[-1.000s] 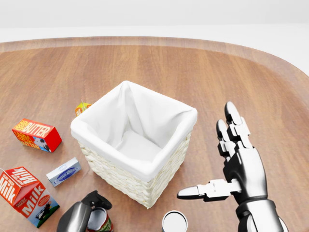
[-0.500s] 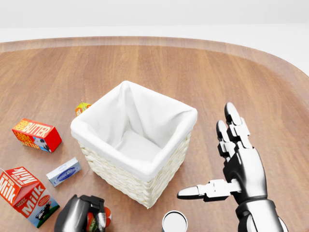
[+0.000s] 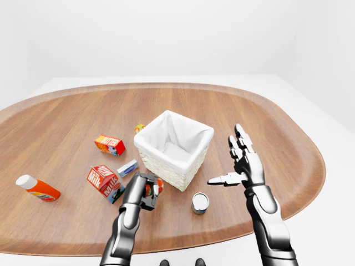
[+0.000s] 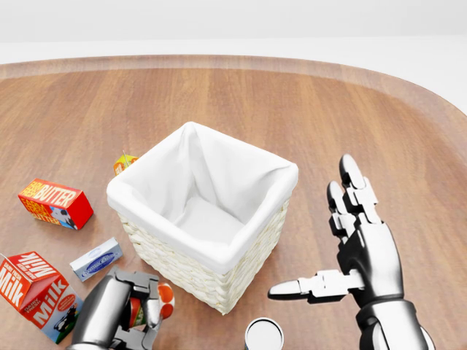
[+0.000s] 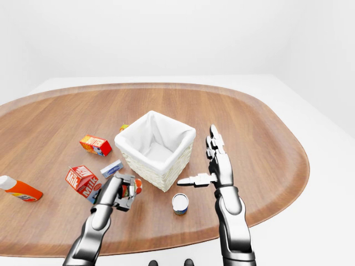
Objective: Pick up the tomato sauce, and put it in the basket.
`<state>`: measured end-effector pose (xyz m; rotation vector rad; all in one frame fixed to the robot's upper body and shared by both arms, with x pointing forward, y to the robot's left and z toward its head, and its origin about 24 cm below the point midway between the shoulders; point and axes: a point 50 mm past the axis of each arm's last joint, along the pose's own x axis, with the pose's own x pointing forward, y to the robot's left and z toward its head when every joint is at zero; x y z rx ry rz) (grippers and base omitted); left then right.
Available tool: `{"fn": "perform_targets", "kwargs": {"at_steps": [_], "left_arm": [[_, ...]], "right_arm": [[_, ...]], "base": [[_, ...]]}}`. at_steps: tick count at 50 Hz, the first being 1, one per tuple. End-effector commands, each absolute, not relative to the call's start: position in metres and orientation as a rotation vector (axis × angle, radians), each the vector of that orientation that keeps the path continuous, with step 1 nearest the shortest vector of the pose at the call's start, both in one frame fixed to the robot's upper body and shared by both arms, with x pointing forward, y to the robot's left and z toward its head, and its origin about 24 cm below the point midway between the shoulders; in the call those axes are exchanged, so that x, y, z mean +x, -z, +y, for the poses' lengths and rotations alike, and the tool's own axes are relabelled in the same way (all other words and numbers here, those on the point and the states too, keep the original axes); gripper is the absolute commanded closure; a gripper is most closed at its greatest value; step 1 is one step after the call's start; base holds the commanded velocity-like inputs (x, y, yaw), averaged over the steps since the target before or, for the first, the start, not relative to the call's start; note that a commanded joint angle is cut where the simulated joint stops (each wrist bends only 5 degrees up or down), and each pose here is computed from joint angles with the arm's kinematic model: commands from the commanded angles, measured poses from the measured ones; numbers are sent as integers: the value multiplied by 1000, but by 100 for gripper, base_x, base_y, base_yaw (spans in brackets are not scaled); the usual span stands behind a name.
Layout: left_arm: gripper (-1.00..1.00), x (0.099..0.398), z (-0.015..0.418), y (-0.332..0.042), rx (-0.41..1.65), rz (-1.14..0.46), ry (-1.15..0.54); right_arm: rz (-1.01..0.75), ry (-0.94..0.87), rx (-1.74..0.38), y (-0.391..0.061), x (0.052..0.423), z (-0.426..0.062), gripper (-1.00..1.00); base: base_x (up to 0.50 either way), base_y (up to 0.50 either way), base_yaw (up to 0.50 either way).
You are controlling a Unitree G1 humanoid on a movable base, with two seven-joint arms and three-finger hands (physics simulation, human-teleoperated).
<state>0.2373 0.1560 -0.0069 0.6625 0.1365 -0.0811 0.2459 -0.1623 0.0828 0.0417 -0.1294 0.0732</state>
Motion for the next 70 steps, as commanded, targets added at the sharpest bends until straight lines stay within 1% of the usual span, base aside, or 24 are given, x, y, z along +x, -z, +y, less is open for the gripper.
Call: {"fn": "perform_targets", "kwargs": {"at_steps": [1,20,53,70], "left_arm": [[100,234,154,-13,631,60,80],[100,232,156,-25,618,20,78],[100,228,157,-47,603,-58,82],[100,224,157,-67,596,-127,91]], "right_arm": [[-138,-71,43,-85,246,-163,-100],[-152,-68,41,-88,245,-163,-100],[-129,-69,41,-83,247,-163,-100],[-135,-68,40,-84,246,-163,-100]], "base": [[0,0,0],[0,0,0],[0,0,0],[0,0,0]]}}
